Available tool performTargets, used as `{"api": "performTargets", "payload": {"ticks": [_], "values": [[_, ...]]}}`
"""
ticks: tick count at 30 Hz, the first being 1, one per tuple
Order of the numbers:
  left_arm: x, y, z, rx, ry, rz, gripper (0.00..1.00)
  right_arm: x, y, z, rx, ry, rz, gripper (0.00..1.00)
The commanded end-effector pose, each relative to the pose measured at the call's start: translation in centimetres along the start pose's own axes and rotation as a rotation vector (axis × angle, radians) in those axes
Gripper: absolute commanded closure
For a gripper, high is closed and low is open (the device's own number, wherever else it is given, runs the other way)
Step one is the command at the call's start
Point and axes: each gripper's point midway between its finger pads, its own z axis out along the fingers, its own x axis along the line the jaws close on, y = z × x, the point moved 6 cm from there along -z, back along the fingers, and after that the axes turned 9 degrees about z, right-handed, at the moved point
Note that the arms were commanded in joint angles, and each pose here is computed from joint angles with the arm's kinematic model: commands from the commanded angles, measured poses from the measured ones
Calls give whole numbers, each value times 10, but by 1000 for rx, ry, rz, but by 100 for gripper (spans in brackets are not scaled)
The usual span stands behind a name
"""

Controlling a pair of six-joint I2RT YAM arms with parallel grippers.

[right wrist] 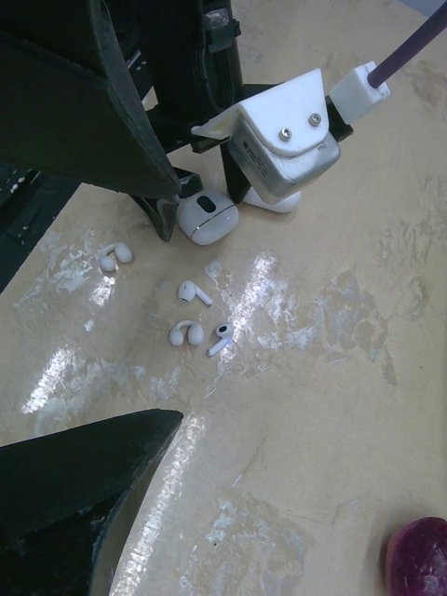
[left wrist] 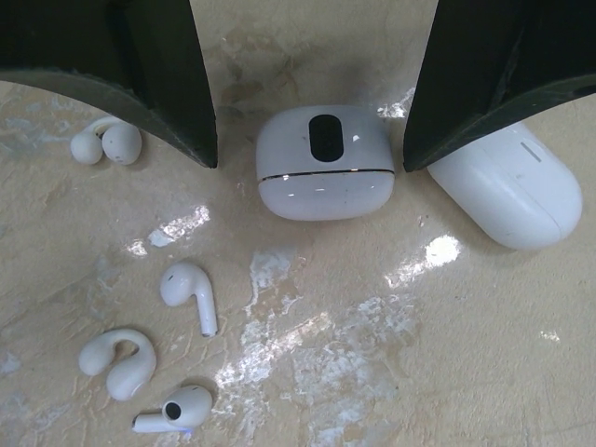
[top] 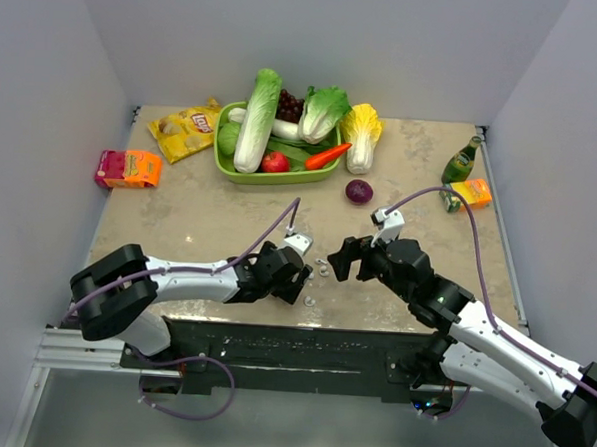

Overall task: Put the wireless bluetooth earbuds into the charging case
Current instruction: Pick up the charging case at the center of the board.

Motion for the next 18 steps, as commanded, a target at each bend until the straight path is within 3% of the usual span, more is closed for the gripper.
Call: {"api": "performTargets", "payload": {"ticks": [1, 9, 15, 18], "values": [[3, 10, 3, -18, 25, -22, 16, 4, 9, -4, -32, 16, 4, 2], [4, 6, 7, 8, 20, -18, 20, 6, 11, -5, -32, 18, 5, 2], [4, -3, 12, 29, 1, -24, 30, 6, 10, -5, -28, 19, 7, 2], [5, -5, 12, 37, 5, -22, 29, 6, 10, -6, -30, 22, 10, 2]]}}
